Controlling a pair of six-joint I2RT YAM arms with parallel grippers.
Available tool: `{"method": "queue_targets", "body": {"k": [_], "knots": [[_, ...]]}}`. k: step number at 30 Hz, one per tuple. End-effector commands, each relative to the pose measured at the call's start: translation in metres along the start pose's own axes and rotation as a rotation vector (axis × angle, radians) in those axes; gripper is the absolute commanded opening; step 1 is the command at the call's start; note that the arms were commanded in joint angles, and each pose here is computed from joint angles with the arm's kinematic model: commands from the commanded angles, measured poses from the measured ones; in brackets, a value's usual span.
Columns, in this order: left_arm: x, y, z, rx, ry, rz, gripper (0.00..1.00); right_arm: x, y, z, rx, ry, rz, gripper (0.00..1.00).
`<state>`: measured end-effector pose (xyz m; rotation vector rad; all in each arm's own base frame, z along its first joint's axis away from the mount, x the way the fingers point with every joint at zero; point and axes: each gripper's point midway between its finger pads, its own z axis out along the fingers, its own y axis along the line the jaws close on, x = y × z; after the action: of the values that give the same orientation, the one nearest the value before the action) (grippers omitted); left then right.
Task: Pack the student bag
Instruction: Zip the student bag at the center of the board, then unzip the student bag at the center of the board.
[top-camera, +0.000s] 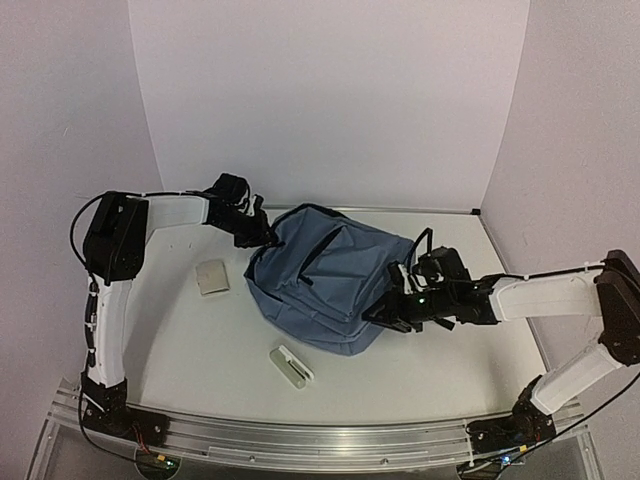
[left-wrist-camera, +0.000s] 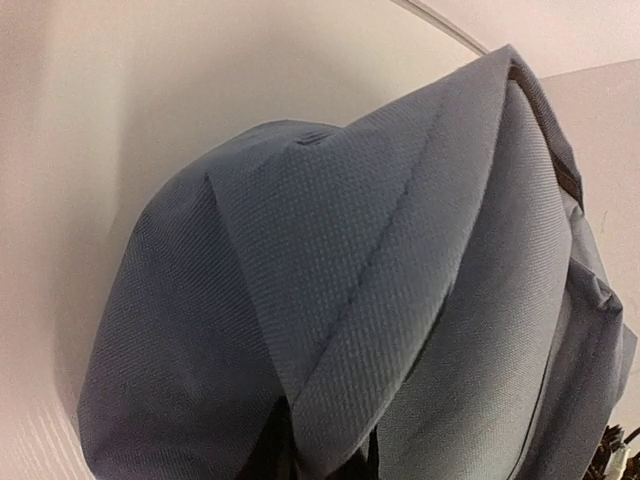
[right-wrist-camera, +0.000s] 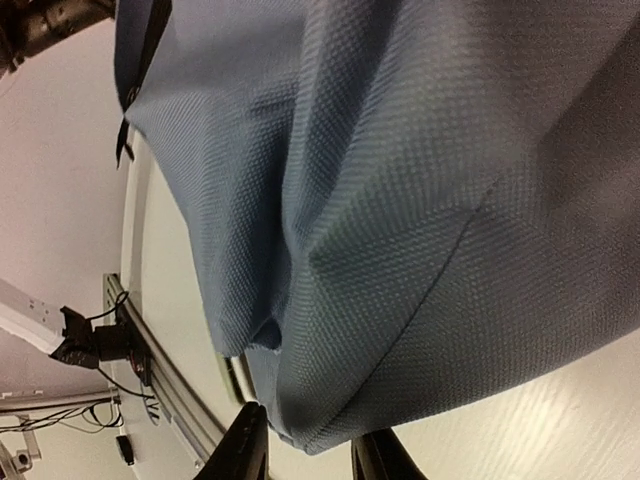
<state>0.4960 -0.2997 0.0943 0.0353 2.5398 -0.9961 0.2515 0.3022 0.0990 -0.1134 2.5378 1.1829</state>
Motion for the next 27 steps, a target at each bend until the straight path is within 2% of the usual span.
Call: {"method": "queue_targets", "body": {"k": [1,4,5,7,10,14,18,27], "knots": [[0.002,-0.034,-0.020,0.078,-0.017,0.102,0.29,-0.001,0.064,-0.017,-0.128,-0.080,-0.030,0.33],[0.003,-0.028,-0.053,-0.027,-0.084,0.106,0.59,-0.004,0.080,-0.037,0.047,-0.157,-0.173,0.46],[0.004,-0.025,-0.065,-0.078,-0.107,0.102,0.65,-0.009,0.090,-0.046,0.116,-0.199,-0.231,0.52],[0.007,-0.030,-0.089,-0.139,-0.147,0.105,0.72,-0.011,0.102,-0.058,0.224,-0.232,-0.308,0.62],[0.023,-0.049,-0.118,-0.166,-0.200,0.139,0.84,-0.013,0.123,-0.056,0.255,-0.242,-0.381,0.68],[0.053,-0.065,-0.142,-0.164,-0.227,0.127,0.87,-0.013,0.128,-0.018,0.312,-0.191,-0.482,0.69],[0.084,-0.076,-0.154,-0.095,-0.218,0.049,0.87,-0.021,0.128,0.022,0.377,-0.169,-0.534,0.63],[0.126,-0.057,-0.172,-0.060,-0.211,-0.084,0.87,-0.031,0.115,0.078,0.470,-0.152,-0.565,0.51]]}}
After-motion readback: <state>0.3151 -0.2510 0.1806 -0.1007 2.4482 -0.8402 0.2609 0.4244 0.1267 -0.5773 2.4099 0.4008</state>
